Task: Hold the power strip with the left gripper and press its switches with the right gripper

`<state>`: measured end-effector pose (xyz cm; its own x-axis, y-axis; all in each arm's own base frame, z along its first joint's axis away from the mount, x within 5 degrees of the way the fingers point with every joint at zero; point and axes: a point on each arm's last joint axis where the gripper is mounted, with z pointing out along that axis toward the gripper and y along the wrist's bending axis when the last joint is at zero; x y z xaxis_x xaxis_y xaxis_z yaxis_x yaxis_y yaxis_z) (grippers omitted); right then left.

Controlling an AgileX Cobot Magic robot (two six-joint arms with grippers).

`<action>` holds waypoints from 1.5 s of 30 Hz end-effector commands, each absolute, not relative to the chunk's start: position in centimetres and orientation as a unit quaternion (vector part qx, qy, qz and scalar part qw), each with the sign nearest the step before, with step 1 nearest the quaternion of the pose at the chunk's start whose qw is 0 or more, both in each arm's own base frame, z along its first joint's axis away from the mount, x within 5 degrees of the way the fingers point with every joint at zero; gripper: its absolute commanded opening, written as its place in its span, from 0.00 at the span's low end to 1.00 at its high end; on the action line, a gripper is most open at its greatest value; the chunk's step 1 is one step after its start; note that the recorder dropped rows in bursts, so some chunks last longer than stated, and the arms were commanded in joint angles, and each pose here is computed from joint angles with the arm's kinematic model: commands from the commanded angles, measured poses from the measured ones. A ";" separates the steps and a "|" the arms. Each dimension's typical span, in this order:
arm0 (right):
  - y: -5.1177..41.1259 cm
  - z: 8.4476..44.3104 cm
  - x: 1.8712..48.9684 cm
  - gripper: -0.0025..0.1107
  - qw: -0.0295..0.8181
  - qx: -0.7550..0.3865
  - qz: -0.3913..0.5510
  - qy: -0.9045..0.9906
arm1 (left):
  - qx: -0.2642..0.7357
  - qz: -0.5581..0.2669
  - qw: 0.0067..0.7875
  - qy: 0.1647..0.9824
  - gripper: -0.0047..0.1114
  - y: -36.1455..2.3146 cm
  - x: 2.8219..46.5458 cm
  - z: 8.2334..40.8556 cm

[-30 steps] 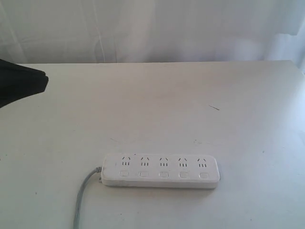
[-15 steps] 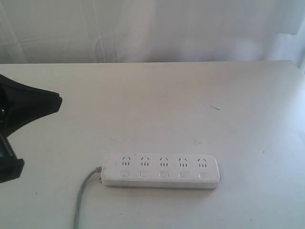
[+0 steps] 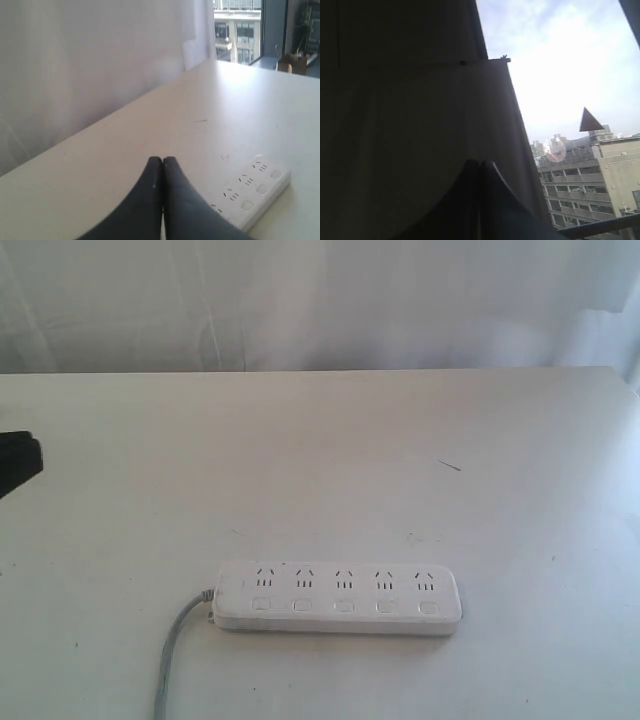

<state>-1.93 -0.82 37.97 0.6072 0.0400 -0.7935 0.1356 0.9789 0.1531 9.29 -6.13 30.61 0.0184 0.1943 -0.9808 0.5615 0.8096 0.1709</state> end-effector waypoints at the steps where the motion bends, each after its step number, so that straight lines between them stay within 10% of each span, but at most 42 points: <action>1: 1.4 37.2 -1.2 0.02 0.879 0.001 0.036 0.475 | 0.255 -0.180 0.664 0.679 0.04 -5.1 7.0 30.3; 24: -0.2 21.3 5.6 0.02 0.732 -0.011 -0.064 0.679 | 0.315 -0.145 0.637 0.689 0.04 -4.1 5.0 28.2; 45: -0.2 21.2 5.6 0.02 0.732 -0.009 -0.058 0.679 | 0.340 -0.092 0.611 0.709 0.04 -3.6 5.2 27.2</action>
<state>5.65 -0.13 21.38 0.0725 -0.0904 -0.9933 0.0619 0.9944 -0.0860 5.29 -3.56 27.95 0.0450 0.3800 -0.9239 0.5687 0.7506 0.3364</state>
